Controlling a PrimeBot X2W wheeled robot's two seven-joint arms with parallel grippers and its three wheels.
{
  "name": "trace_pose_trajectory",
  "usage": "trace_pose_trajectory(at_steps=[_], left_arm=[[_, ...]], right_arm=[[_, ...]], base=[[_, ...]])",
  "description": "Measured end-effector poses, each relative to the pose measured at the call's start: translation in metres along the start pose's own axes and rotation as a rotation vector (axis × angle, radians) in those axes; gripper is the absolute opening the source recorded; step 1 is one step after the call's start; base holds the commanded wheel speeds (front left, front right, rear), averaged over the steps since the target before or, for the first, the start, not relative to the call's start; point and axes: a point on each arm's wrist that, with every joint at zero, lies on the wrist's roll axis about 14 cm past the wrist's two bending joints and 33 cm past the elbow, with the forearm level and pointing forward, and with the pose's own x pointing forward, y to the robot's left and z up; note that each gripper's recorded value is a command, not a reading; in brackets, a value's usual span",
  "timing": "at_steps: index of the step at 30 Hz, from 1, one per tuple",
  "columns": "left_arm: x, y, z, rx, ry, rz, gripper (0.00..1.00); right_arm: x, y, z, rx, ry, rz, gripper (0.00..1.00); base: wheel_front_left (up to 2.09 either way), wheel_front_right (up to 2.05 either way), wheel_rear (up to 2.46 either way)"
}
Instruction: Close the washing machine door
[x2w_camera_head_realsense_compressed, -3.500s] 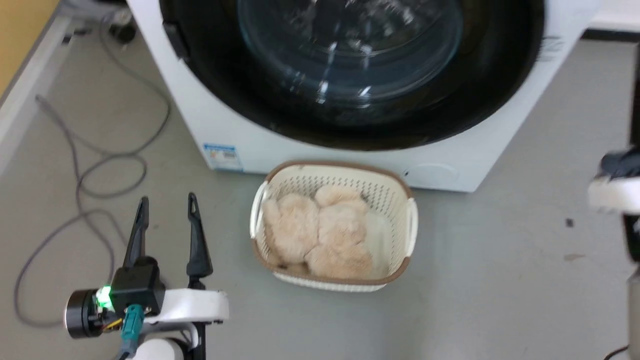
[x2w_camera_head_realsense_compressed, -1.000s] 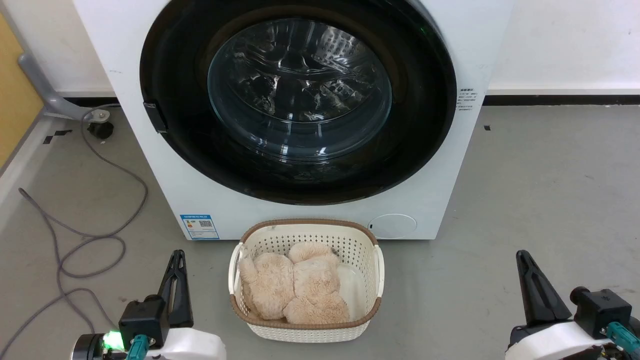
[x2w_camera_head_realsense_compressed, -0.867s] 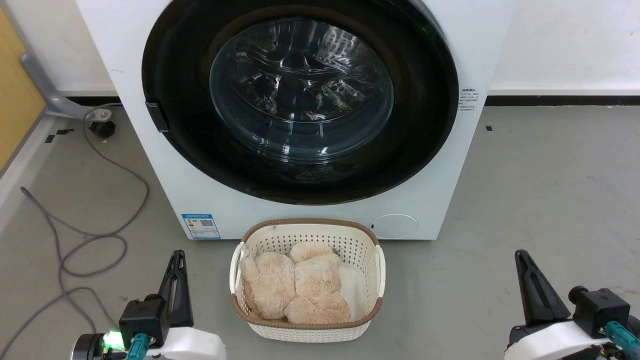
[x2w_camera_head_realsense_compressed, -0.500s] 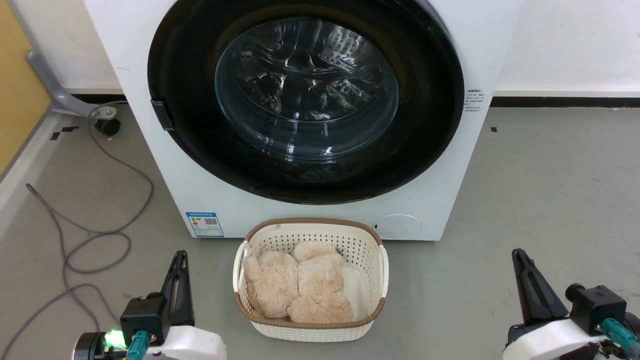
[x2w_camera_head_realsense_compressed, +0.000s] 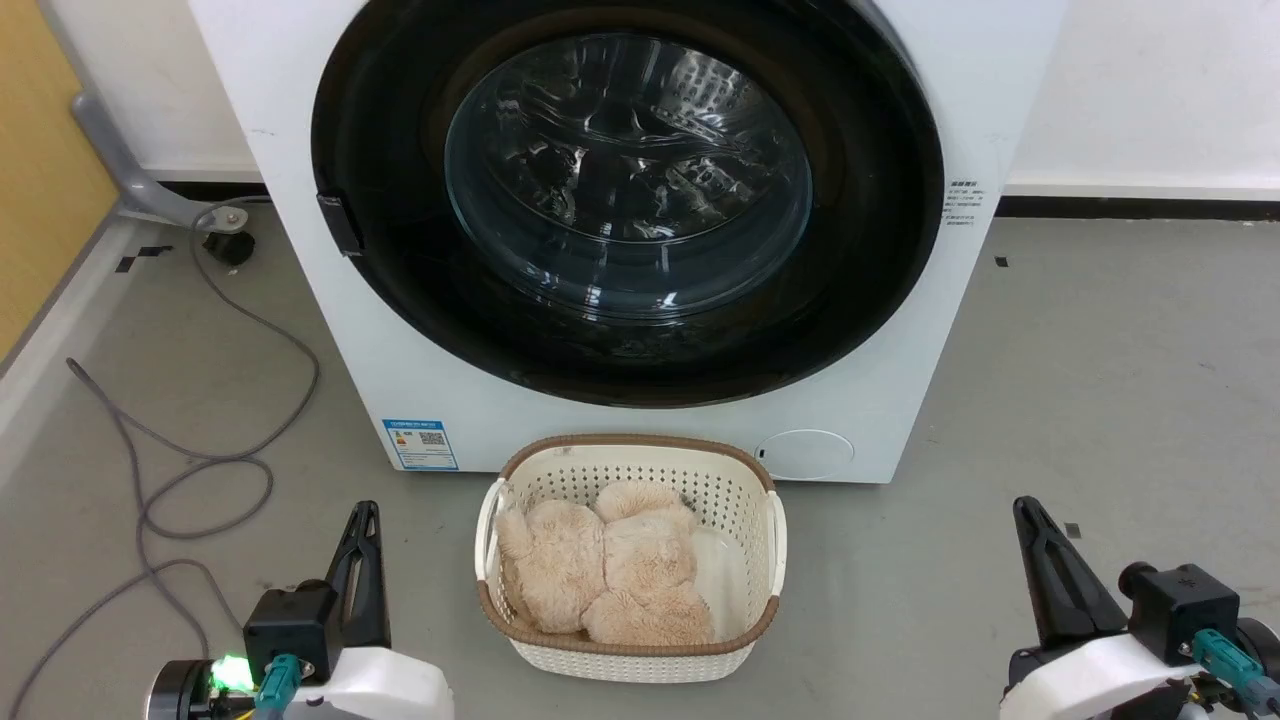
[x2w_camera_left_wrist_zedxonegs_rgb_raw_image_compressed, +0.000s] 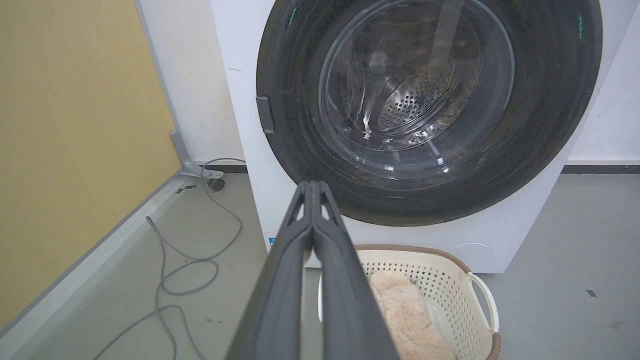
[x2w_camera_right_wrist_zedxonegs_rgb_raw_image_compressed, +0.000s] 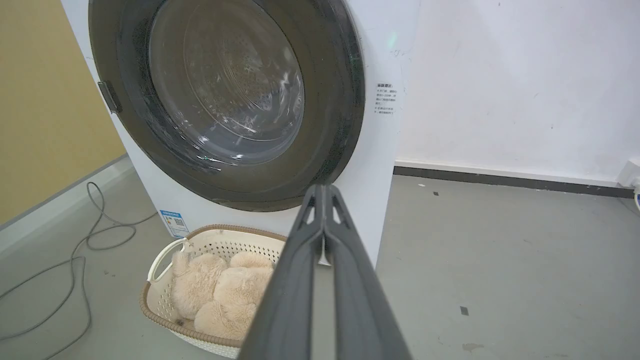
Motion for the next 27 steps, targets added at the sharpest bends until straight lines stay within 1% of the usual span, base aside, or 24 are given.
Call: trace_pose_trajectory(at_steps=[27], left_arm=[[-0.002,0.006,-0.003,0.006,0.041,-0.001,0.00]], right_arm=[[0.008,0.017,0.001,-0.034,0.030,0.053,0.00]], base=[[0.00,0.00,0.00]])
